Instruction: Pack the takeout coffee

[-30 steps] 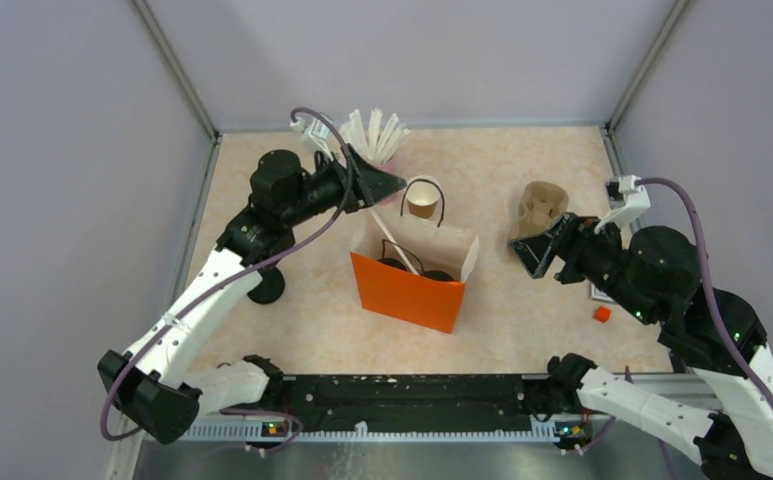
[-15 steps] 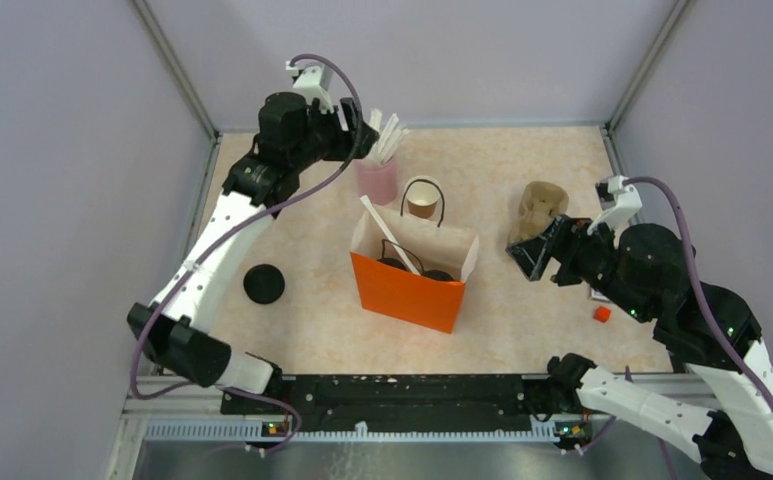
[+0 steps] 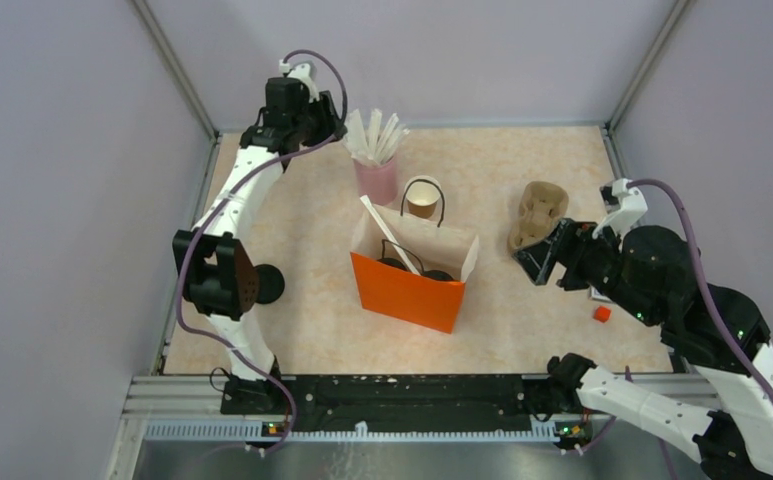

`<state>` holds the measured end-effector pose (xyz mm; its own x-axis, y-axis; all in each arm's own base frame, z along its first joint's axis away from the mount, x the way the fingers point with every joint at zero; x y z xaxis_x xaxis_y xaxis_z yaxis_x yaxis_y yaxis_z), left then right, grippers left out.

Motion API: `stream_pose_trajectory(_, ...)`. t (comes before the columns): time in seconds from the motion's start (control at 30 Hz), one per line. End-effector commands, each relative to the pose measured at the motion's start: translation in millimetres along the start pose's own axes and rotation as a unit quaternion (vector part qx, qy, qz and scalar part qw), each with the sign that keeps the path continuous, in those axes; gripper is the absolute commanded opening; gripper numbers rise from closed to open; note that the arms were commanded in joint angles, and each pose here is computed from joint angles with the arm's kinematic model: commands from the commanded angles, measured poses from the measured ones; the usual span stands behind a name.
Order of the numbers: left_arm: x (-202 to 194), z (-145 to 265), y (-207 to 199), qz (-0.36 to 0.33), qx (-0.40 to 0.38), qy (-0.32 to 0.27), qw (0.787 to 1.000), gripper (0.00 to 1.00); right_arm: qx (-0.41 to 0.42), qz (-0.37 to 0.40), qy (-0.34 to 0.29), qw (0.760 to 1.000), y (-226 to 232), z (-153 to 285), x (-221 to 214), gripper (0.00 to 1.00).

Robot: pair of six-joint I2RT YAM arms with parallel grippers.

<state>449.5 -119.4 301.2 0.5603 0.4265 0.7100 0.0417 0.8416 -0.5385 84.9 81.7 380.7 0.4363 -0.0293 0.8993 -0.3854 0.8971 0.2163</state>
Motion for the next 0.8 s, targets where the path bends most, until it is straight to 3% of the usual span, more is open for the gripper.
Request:
stream_pose_trajectory(0.0,28.8,11.5,-27.8,-0.004,-0.076,-0.038,0.996,0.52,-0.009,-0.015,-0.018,1.0,-3.6,10.6,6.0,0.79)
stream_pose_trajectory(0.3,23.8,4.1,-26.3,-0.022,-0.103,-0.041,0.994,0.51,-0.007,-0.009,-0.018,1.0,-1.1,3.6,6.7,0.79)
stream_pose_trajectory(0.5,32.9,2.0,-41.6,-0.033,-0.172,-0.044,0.983,0.46,-0.009,-0.008,-0.018,1.0,-2.0,5.5,7.2,0.79)
stream_pose_trajectory(0.77,23.5,-22.6,-52.4,-0.063,-0.203,-0.025,0.977,0.47,-0.009,-0.011,-0.015,1.0,-2.6,6.2,4.7,0.79)
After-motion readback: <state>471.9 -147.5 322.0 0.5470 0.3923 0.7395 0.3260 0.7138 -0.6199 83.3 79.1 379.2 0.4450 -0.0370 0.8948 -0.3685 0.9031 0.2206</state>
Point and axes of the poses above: each gripper's point midway between its finger pads, its own z axis back along the fingers, its own y axis along the line the jaws close on, x = y × z, the point moved 8 cm from there along z, back along the fingers, and after that the axes turned 14 degrees about z, right-handed, at the moved point
